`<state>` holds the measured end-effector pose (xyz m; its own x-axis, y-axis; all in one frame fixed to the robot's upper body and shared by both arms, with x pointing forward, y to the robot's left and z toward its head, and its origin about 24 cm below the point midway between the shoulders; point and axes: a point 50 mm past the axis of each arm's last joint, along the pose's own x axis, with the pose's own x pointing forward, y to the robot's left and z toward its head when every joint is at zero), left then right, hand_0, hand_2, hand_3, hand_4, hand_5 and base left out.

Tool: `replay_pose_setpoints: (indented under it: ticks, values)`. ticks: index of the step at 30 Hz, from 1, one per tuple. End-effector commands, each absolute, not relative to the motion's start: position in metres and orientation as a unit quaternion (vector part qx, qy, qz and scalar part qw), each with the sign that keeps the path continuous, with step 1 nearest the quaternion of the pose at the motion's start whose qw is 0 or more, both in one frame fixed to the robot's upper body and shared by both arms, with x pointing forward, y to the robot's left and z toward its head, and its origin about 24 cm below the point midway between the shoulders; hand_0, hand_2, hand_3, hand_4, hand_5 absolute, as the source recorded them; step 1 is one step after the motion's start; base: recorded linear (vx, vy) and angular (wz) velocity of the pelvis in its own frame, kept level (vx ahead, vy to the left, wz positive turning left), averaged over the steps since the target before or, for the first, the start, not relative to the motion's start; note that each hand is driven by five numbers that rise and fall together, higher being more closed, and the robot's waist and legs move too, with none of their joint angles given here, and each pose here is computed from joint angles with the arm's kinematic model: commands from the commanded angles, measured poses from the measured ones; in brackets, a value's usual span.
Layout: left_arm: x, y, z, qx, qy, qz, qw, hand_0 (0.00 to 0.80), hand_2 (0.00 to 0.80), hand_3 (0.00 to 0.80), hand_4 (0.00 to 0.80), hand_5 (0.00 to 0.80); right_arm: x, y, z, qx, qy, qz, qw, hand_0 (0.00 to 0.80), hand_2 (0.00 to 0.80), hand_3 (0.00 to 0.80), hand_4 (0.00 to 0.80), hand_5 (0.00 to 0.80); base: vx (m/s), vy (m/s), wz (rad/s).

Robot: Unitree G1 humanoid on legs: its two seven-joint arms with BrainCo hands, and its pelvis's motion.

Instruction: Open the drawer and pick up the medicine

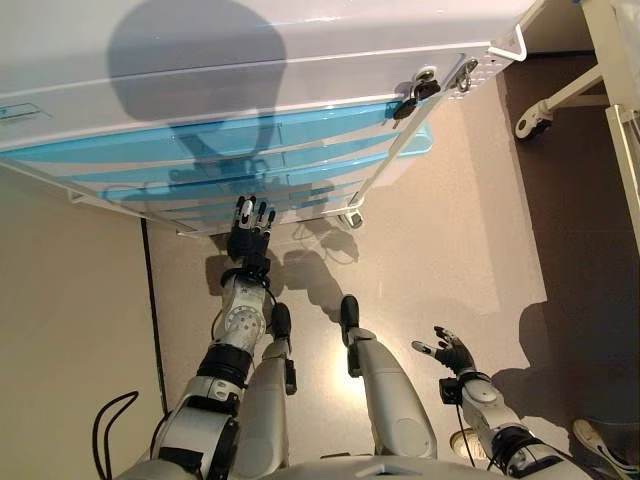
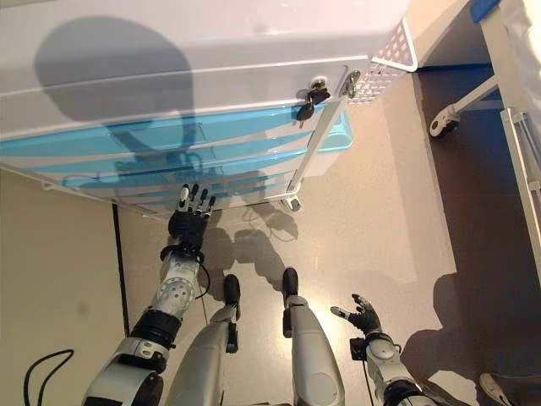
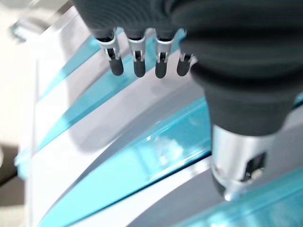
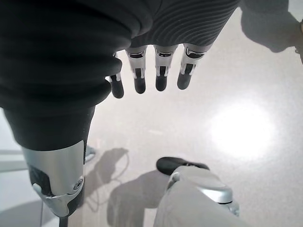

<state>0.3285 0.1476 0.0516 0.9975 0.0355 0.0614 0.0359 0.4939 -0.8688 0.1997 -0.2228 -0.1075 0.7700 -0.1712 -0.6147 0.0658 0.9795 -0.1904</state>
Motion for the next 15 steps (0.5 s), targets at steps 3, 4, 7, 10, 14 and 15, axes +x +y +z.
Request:
replay_pose_setpoints:
  ticks: [3, 4, 7, 10, 14, 15]
  values:
    - [0.336, 0.138, 0.094, -0.509, -0.112, -0.087, 0.849, 0.000, 0.000, 0.000, 0.000, 0.000, 0.199, -0.220, -0.104, -0.093, 0.323, -0.032, 0.941, 0.000, 0.000, 0.000, 0.000, 0.000, -0.001, -0.020, 0.00]
    - [0.337, 0.137, 0.102, -0.507, -0.126, -0.101, 0.846, 0.000, 0.000, 0.000, 0.000, 0.000, 0.199, -0.220, -0.104, -0.093, 0.323, -0.030, 0.941, 0.000, 0.000, 0.000, 0.000, 0.000, -0.004, -0.032, 0.01]
    - [0.340, 0.134, 0.113, -0.508, -0.139, -0.115, 0.843, 0.000, 0.000, 0.000, 0.000, 0.000, 0.203, -0.219, -0.101, -0.090, 0.314, -0.023, 0.945, 0.000, 0.000, 0.000, 0.000, 0.000, -0.016, -0.025, 0.03]
    - [0.344, 0.137, 0.126, -0.498, -0.159, -0.119, 0.844, 0.000, 0.000, 0.000, 0.000, 0.000, 0.203, -0.221, -0.099, -0.091, 0.309, -0.016, 0.946, 0.000, 0.000, 0.000, 0.000, 0.000, 0.002, -0.006, 0.05]
    - [0.347, 0.140, 0.147, -0.487, -0.191, -0.130, 0.842, 0.000, 0.000, 0.000, 0.000, 0.000, 0.198, -0.228, -0.100, -0.097, 0.317, -0.015, 0.943, 0.000, 0.000, 0.000, 0.000, 0.000, 0.028, -0.002, 0.06]
    - [0.348, 0.140, 0.150, -0.486, -0.193, -0.132, 0.842, 0.000, 0.000, 0.000, 0.000, 0.000, 0.197, -0.230, -0.100, -0.100, 0.319, -0.015, 0.942, 0.000, 0.000, 0.000, 0.000, 0.000, -0.016, -0.004, 0.05]
